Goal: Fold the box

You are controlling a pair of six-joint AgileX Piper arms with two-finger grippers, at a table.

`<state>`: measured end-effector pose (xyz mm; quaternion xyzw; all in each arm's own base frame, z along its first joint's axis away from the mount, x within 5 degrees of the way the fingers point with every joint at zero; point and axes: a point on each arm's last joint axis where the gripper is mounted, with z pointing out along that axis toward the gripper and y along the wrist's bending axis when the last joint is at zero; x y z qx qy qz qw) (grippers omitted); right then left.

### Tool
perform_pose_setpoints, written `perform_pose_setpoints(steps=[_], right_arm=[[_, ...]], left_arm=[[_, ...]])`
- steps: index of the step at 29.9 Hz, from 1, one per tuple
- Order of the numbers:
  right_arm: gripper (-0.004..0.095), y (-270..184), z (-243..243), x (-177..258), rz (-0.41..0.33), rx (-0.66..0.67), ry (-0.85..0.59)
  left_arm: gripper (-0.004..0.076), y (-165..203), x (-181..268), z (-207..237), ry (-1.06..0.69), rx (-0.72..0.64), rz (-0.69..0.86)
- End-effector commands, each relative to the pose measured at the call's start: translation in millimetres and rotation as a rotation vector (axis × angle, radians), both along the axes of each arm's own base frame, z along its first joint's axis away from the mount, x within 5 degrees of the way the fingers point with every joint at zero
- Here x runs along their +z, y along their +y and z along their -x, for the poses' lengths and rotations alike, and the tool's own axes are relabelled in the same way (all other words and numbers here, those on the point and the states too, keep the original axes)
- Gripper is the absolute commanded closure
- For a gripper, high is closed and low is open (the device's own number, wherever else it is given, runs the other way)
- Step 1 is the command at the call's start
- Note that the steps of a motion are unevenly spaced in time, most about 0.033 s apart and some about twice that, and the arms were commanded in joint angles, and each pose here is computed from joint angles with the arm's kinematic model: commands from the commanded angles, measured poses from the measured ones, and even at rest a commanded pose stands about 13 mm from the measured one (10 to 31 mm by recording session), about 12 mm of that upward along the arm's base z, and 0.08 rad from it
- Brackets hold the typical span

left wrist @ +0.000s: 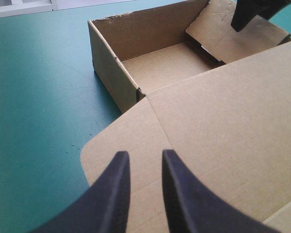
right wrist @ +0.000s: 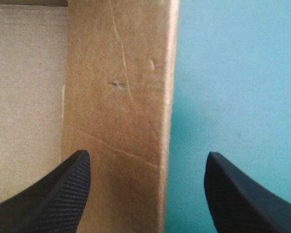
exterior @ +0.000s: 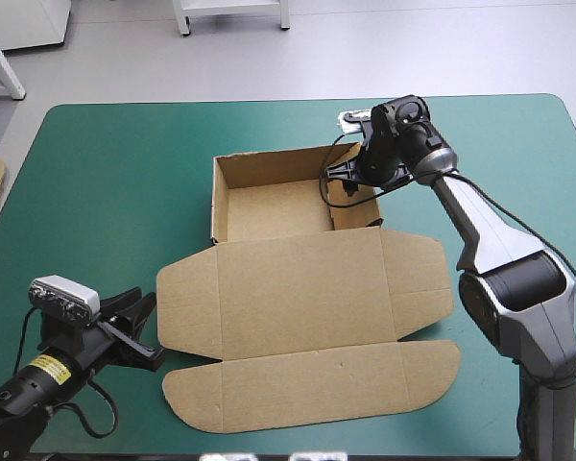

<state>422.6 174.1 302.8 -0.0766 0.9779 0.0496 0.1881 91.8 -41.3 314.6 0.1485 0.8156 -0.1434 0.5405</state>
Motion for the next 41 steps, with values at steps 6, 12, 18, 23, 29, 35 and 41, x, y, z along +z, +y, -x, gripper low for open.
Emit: perform_pose_setpoints(steps=[6, 12, 18, 23, 29, 35, 41], right_arm=[[0.0303, -2, 4, 22, -0.047, 0.003, -0.043], [0.0933, -1, 5, 22, -0.035, 0.051, -0.048], [0.0917, -2, 5, 22, -0.029, 0.063, -0.050], [0.0921, -13, 0, 22, -0.013, 0.045, -0.056], [0.0921, -42, -10, 22, -0.038, 0.013, -0.048], [0.0920, -88, -17, 10, -0.010, -0.064, -0.005], [0.0920, -137, -21, 1, 0.067, -0.162, 0.018]], left_arm=[[0.0553, 0, 16, -1, -0.088, 0.006, 0.047], [0.0553, 0, 16, -1, -0.088, 0.006, 0.047], [0.0553, 0, 15, -1, -0.076, 0.004, 0.043], [0.0553, 0, 15, -1, -0.073, 0.003, 0.042], [0.0553, 0, 15, -1, -0.074, 0.003, 0.037], [0.0553, 0, 15, -1, -0.074, 0.003, 0.037], [0.0553, 0, 14, -1, -0.072, 0.003, 0.037]])
